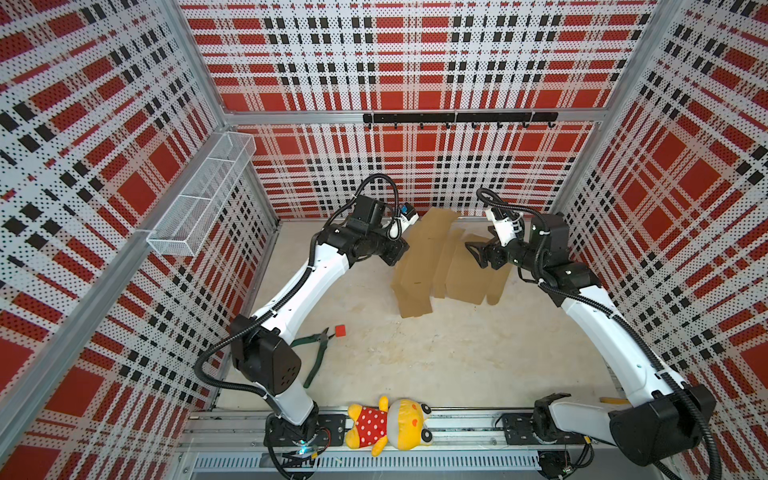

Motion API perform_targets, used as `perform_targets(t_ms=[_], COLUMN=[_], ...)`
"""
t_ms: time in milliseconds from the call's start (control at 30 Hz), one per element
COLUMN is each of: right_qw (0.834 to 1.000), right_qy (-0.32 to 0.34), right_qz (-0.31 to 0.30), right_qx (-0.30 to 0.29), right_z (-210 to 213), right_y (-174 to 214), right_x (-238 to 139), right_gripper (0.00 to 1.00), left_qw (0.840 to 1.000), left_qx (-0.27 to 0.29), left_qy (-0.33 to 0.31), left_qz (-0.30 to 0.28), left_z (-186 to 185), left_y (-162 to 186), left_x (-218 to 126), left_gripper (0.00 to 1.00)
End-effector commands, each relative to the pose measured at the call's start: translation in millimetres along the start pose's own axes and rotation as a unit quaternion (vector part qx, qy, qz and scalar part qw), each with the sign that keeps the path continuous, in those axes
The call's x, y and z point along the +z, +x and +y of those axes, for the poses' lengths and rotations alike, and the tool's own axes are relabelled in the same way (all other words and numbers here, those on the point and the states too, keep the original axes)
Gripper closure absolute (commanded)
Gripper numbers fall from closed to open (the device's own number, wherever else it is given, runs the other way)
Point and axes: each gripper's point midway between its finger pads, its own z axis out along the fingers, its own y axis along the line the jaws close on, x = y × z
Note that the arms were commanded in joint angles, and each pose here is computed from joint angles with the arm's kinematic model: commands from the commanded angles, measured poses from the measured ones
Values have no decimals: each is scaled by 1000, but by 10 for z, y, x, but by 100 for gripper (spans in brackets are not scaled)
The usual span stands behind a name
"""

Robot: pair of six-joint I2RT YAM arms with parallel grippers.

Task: Fold the paper box
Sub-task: 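Lift the blank with both grippers and raise its panels upright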

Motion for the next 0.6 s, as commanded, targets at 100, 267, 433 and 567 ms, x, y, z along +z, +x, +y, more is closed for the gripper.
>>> perform_targets(t_ms=[100, 267, 433, 567], right_qw=[988, 976, 972, 968], right_qy=[-71, -101, -114, -145], right_qz=[-24, -14, -27, -35], right_qx=[-134, -194, -203, -201], right_z=[227, 268, 250, 313], right_y=[-225, -201, -276, -317], right_x=[-36, 70, 191, 260], right_gripper=[15, 15, 20, 33], left_qw=[994, 987, 981, 980], left_qx=[112, 161, 190, 195], left_qy=[14, 23, 25, 22], left_qz=[-6, 18, 24, 21], left_z=[-200, -302, -358, -370], left_y=[-165, -111, -98, -128], left_x=[-386, -399, -415, -439], left_gripper=[87, 89, 90, 90])
